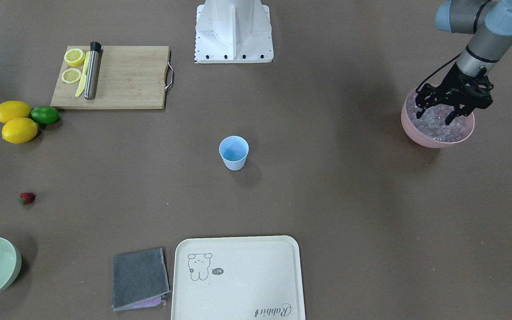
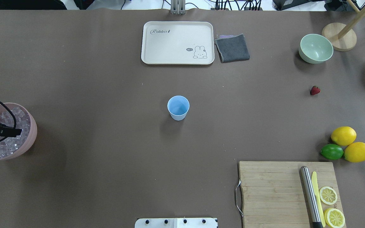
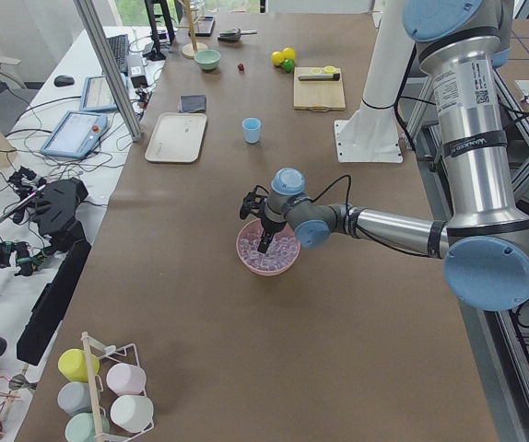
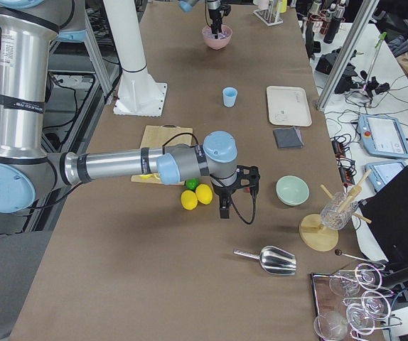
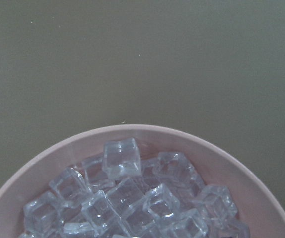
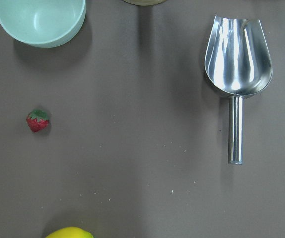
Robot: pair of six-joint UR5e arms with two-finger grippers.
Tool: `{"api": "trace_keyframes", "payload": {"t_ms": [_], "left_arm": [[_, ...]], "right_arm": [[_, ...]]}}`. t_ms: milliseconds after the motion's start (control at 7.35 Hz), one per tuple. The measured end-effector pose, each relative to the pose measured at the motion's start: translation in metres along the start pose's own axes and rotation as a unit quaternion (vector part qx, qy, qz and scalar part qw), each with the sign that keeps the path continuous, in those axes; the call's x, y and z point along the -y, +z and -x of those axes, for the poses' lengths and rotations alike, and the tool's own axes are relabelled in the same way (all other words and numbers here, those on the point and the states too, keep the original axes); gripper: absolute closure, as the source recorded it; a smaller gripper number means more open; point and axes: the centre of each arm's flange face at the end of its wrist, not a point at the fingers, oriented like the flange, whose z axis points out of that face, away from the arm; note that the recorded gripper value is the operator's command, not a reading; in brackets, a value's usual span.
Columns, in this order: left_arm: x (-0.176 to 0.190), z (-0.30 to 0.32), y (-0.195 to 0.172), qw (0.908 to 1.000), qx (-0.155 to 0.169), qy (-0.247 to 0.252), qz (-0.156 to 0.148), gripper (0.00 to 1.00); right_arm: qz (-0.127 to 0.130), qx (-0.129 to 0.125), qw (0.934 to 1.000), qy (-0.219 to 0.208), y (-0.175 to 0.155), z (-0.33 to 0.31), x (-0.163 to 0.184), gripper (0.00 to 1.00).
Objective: Put ice and strawberries in cup
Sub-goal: 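Lower the left gripper into the pink bowl and grasp an ice cube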
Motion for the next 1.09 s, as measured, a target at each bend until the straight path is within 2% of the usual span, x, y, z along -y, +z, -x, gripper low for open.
{"api": "trace_keyframes", "payload": {"t_ms": [544,952,1088], "left_arm": [[-0.0096,-0.0038,0.0029,0.9999,-0.008,0.009,0.003,0.20],[-0.0090,-0.0049,0.0057,0.9999,-0.009,0.011,0.003,0.26],[-0.0089,-0.0054,0.0062,0.9999,-0.009,0.011,0.004,0.33]], "right_arm": [[0.001,-0.001,1.0000,0.001,0.0011,-0.0012,-0.0001,0.00],[0.001,-0.001,1.0000,0.002,0.0015,-0.0018,-0.0006,0.00],[0.002,-0.001,1.0000,0.002,0.0020,-0.0023,-0.0007,0.00]]}}
